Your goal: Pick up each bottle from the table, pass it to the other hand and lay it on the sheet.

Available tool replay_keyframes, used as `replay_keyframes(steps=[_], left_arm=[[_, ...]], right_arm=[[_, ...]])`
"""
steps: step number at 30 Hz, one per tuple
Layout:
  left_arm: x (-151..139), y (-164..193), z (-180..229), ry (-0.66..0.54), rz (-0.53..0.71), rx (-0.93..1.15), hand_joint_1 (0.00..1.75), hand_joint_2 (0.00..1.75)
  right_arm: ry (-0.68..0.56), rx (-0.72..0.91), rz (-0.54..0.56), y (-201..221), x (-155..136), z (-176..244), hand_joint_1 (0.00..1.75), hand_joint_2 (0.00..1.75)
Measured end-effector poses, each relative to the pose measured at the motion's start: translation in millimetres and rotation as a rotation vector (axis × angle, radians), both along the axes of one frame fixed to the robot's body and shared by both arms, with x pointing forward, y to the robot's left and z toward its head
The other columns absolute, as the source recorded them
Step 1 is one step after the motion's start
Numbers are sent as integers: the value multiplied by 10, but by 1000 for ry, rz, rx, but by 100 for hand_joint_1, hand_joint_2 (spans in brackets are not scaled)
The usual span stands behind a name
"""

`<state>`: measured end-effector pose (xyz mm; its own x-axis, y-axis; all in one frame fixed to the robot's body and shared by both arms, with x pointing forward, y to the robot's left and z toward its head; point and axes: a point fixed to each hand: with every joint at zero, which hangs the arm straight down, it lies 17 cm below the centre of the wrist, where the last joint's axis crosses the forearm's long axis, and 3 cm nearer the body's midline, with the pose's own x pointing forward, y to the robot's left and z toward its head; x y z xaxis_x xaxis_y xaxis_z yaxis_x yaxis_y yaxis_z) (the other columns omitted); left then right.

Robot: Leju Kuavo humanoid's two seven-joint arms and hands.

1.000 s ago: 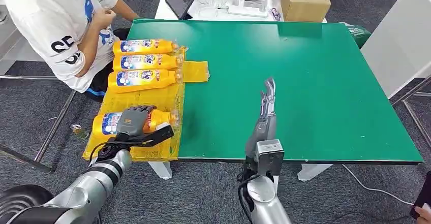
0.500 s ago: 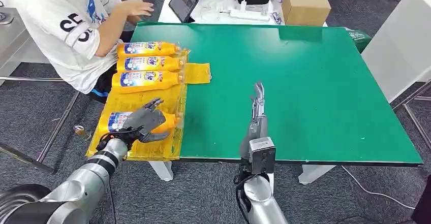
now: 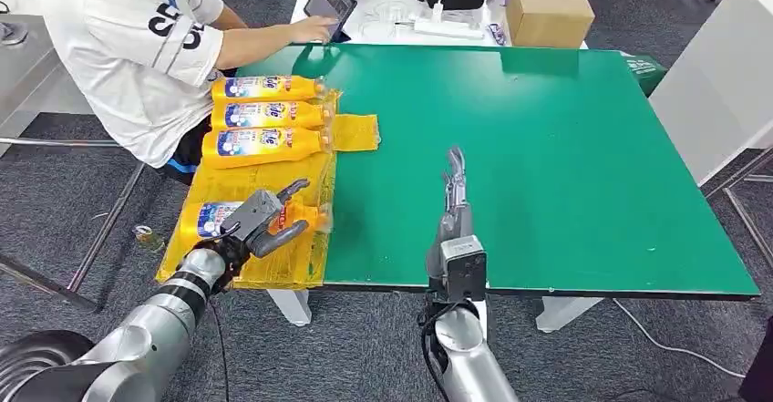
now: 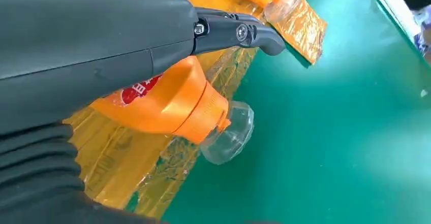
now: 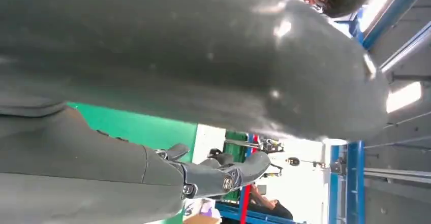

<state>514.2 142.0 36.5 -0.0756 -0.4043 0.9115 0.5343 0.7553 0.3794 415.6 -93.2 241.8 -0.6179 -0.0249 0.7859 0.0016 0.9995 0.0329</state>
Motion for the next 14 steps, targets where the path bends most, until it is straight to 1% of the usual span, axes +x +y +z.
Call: replay_keyframes(steps=[3, 5, 6, 7, 9, 10, 12, 13, 14], left_arm=[[0, 2, 0, 0, 3, -4, 0, 0], [55, 49, 55, -25, 46, -26, 0, 0], [120, 115, 128, -63, 103, -50, 0, 175], [182, 189, 208, -113, 176, -74, 0, 175], [285, 461, 418, -254, 369, -105, 0, 175], [305, 654, 550, -334, 488, -119, 0, 175], [289, 1009, 859, -463, 697, -169, 0, 175], [258, 1173, 1002, -512, 783, -193, 0, 175], [217, 1273, 1120, -553, 835, -210, 0, 175]], right_arm=[[7, -2, -1, -1, 7, -27, 0, 0], [10, -4, -2, -1, 10, -40, 0, 0], [11, -6, -3, 0, 10, -47, 0, 0], [11, -7, -4, -1, 9, -49, 0, 0], [11, -10, -12, 2, 5, -48, 0, 0], [14, -15, -22, 3, -2, -58, 0, 0], [25, -20, -41, -3, -19, -96, 0, 0], [29, -24, -49, -6, -32, -117, 0, 0], [33, -27, -57, -16, -42, -138, 0, 0]])
